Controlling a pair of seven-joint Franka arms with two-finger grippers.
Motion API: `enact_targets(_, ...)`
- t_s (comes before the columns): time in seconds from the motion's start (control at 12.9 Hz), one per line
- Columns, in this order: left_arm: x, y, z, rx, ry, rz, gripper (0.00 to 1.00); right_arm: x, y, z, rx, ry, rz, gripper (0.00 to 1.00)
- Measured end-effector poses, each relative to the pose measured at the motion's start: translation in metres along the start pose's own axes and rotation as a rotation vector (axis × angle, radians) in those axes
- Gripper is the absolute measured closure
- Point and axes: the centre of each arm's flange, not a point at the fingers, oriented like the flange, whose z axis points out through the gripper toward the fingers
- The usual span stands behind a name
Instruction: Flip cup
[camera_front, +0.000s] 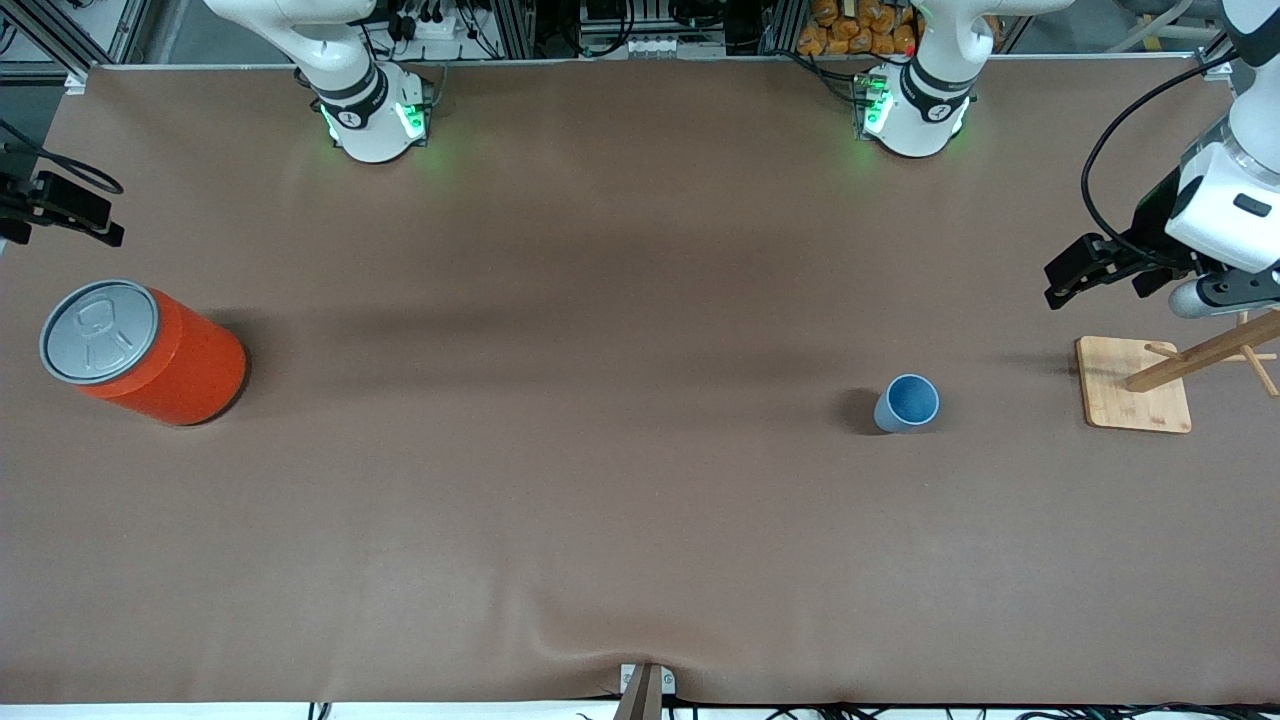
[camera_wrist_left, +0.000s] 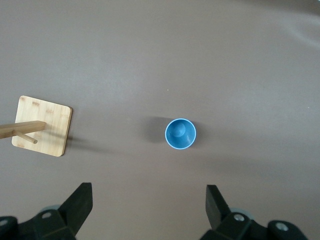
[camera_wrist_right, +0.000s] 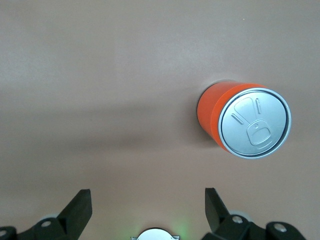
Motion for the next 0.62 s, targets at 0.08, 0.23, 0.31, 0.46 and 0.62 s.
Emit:
enact_targets(0.08,0.0000,0.0005,0.0007,0.000,-0.001,0.001,0.00,0.0000,0.0000,0.0000,0.000,0.000,0.000,0.00)
enact_targets(0.23,0.0006,0.0010,0.0024,0.000,-0.002,0.002,0.00,0.0000,0.0000,0.0000,0.000,0.000,0.000,0.00)
enact_targets(0.31,0.0009,0.0011,0.0025,0.000,-0.001,0.004,0.00,0.0000,0.0000,0.0000,0.000,0.000,0.000,0.00)
enact_targets(0.46,0.0023,0.0017,0.0032,-0.003,0.008,0.006,0.00,0.0000,-0.0001,0.0000,0.000,0.000,0.000,0.00)
enact_targets(0.62,0.0056,0.0029,0.0082,-0.005,0.014,0.009,0.00,0.0000,-0.0002,0.0000,0.000,0.000,0.000,0.00)
